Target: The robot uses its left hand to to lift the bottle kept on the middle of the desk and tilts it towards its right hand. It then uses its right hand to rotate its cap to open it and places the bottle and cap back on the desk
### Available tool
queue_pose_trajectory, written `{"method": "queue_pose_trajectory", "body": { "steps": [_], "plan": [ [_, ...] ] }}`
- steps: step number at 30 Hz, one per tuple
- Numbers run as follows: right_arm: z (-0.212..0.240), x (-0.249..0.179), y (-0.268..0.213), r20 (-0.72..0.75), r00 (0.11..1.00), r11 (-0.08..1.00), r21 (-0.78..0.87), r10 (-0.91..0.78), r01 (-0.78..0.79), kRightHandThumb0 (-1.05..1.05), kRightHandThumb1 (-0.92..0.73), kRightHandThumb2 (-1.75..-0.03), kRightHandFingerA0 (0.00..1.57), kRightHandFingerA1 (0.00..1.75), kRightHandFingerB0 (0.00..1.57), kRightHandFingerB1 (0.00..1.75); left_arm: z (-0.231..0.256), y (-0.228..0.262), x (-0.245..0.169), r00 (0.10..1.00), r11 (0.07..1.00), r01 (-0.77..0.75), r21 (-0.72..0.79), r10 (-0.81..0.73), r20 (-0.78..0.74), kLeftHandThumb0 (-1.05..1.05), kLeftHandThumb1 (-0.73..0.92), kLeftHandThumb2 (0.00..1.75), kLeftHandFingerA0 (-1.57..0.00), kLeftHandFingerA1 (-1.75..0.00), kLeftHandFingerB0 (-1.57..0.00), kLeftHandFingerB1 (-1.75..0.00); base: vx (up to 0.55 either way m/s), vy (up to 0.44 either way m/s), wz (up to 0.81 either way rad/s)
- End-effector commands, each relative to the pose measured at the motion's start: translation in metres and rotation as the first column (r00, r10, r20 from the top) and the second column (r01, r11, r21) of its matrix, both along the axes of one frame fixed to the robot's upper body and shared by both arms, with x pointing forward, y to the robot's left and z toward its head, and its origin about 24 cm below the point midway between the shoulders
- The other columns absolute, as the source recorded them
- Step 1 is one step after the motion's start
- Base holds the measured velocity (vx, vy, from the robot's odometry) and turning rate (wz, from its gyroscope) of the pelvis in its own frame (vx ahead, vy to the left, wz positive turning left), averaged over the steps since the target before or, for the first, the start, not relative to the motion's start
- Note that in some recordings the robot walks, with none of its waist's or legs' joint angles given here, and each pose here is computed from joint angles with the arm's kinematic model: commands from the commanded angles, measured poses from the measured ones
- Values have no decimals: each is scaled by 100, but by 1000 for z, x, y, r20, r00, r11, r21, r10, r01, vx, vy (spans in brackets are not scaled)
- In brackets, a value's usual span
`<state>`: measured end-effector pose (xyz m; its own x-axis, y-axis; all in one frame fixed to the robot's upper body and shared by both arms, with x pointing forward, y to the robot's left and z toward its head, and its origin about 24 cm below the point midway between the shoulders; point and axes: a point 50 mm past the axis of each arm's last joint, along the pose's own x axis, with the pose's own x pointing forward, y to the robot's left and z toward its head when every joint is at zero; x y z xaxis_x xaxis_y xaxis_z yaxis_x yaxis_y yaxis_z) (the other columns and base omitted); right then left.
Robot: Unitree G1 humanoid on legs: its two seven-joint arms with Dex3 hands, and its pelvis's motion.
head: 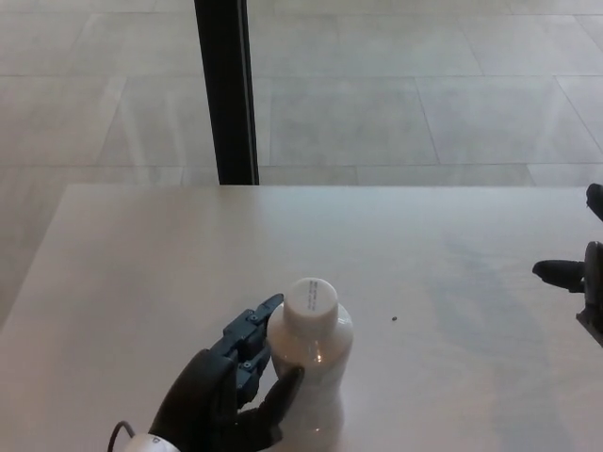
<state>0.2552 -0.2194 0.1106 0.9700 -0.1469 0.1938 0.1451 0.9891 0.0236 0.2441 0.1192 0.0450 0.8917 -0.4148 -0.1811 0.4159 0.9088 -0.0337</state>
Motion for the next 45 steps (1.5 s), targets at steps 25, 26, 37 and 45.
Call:
{"method": "queue_pose_trajectory", "body": {
  "steps": [25, 26, 37, 45],
  "plan": [
    [-2, -3, -7, 59, 997, 999, -19, -50, 51, -67, -76, -63, 55, 100, 37, 36, -1, -50, 7, 997, 991, 39, 126, -48, 68, -105, 66, 63, 0, 0, 0, 0, 0, 0, 0],
    [-2, -3, -7, 64, 997, 999, -14, -49, 50, -65, -75, -63, 56, 101, 37, 36, 1, -52, 8, 996, 993, 32, 115, -41, 77, -105, 66, 63, 0, 0, 0, 0, 0, 0, 0],
    [-1, -3, -7, 53, 997, 998, 3, -61, 61, -56, -74, -63, 58, 103, 38, 36, 4, -78, 7, 940, 945, -326, 11, 323, 113, -56, 66, 64, 0, -11, 0, 0, 0, 0, 0],
    [2, -1, -5, 55, 996, 997, 10, -74, 73, -52, -57, -97, 74, 97, 31, 53, 5, -100, 5, 916, 919, -392, -37, 393, 73, -24, 82, 61, -68, -173, 0, -22, 0, 0, 0]
  ]
}}
